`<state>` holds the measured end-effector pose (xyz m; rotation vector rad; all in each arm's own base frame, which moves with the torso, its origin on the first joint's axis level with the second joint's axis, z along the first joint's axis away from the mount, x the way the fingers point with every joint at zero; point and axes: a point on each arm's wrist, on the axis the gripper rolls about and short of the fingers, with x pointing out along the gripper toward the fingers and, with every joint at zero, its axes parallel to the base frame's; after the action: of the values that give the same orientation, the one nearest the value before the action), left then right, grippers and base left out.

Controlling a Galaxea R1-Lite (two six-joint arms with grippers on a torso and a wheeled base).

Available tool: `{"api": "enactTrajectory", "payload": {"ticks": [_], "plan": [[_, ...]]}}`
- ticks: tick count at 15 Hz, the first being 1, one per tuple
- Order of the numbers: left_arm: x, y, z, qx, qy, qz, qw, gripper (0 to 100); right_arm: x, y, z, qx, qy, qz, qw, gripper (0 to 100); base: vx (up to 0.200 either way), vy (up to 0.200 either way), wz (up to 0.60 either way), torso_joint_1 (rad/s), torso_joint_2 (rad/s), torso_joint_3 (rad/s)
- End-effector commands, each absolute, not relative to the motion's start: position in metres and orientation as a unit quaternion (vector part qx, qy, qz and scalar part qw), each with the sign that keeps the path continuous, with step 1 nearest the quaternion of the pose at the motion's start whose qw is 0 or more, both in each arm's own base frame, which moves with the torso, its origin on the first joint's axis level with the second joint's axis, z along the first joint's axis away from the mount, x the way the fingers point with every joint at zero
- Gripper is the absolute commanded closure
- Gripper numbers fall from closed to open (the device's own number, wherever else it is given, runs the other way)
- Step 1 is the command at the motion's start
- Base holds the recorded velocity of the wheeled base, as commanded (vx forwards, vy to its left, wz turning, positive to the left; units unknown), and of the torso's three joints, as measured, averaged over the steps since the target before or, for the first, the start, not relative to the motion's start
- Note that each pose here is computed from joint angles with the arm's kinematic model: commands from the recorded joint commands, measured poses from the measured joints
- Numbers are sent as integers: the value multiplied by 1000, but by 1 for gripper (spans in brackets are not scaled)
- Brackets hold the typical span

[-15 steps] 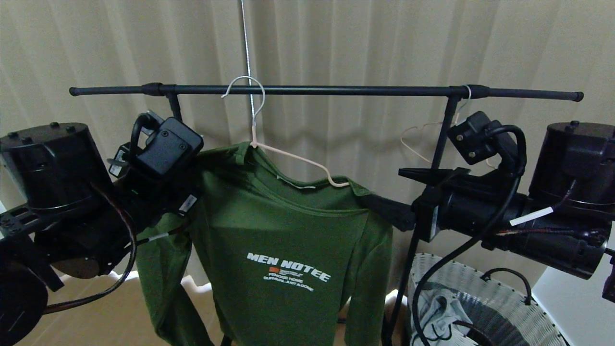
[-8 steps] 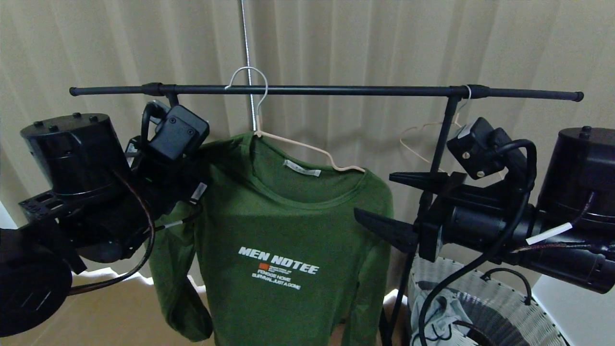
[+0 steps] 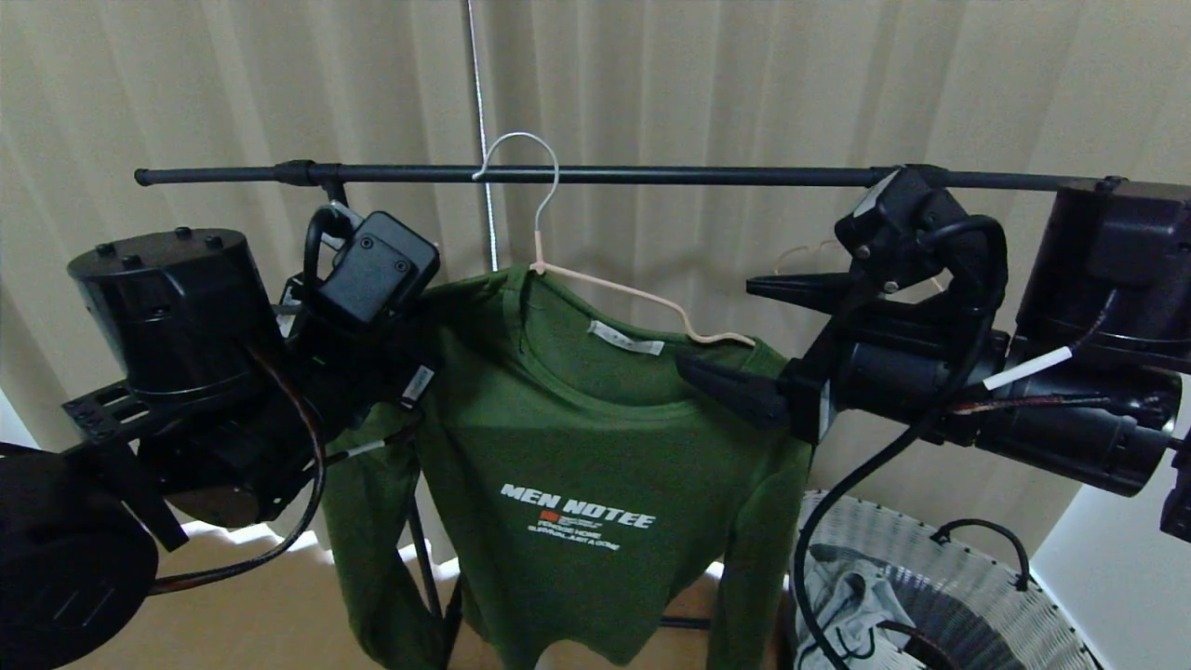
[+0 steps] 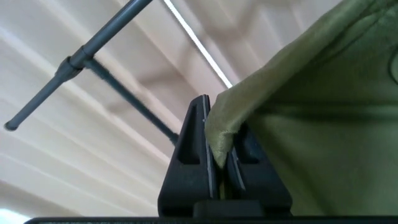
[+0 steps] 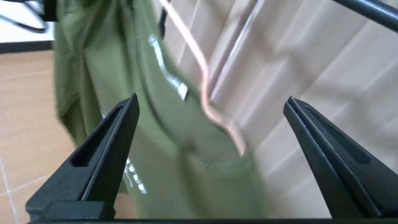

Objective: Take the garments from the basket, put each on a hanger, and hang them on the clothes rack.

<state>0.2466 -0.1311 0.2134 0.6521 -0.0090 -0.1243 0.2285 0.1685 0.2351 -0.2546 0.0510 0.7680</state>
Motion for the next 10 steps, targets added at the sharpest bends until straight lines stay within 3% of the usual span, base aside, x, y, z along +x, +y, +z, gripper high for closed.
{"api": "enactTrajectory", "payload": {"ticks": [1, 10], "plan": [[244, -136, 212, 323, -5, -71, 944, 100, 244, 177, 239, -130, 32, 348, 928, 0, 0, 0, 0, 0, 0, 0], [237, -145, 207, 327, -5, -94, 940, 100, 259, 192, 226, -188, 38, 337, 922, 0, 0, 0, 0, 0, 0, 0]]}}
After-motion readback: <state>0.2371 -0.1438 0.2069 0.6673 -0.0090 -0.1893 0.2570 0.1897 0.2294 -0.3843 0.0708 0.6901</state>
